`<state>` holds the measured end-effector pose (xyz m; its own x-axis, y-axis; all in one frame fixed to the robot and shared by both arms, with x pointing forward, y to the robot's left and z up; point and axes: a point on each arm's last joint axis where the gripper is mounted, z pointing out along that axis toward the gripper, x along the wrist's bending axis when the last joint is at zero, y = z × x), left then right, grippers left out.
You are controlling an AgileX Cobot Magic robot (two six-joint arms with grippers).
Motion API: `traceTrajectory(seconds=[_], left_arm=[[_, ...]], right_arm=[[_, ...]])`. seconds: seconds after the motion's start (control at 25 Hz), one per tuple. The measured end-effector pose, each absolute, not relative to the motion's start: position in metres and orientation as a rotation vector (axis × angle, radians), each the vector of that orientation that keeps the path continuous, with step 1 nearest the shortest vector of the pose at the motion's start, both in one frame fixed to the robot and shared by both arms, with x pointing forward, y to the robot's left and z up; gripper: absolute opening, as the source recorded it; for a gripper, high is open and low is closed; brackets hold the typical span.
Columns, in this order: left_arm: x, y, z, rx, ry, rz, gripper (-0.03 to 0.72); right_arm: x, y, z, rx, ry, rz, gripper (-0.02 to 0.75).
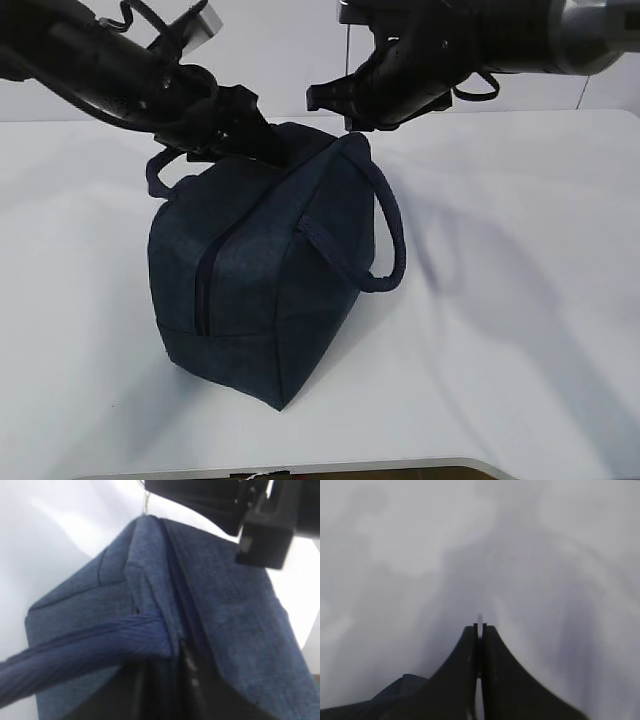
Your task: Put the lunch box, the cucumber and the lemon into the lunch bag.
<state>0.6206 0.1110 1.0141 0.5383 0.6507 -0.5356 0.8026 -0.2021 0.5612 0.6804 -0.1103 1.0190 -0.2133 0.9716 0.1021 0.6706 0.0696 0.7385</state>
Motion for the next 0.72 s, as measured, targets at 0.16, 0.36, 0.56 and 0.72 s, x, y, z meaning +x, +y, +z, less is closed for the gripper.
traceTrajectory(seconds=[0.16,0.36,0.56,0.72], left_arm=[[0.624,0.109,1.014,1.931,1.171,-0.243,0.169],[0.621,0.107,1.015,1.955,1.138,-0.281,-0.004],[0.620,0.106,1.015,1.964,1.129,-0.290,-0.011],[0.619,0.107,1.015,1.983,1.119,-0.277,-0.012]], right_arm=[[0.680,-0.110,1.019,1.629,1.933,0.957,0.005],[0.681,-0.111,1.019,1.615,1.934,0.952,0.005],[0.685,-0.112,1.006,1.604,1.953,0.904,0.005],[0.688,-0.115,0.999,1.623,1.953,0.892,0.005]])
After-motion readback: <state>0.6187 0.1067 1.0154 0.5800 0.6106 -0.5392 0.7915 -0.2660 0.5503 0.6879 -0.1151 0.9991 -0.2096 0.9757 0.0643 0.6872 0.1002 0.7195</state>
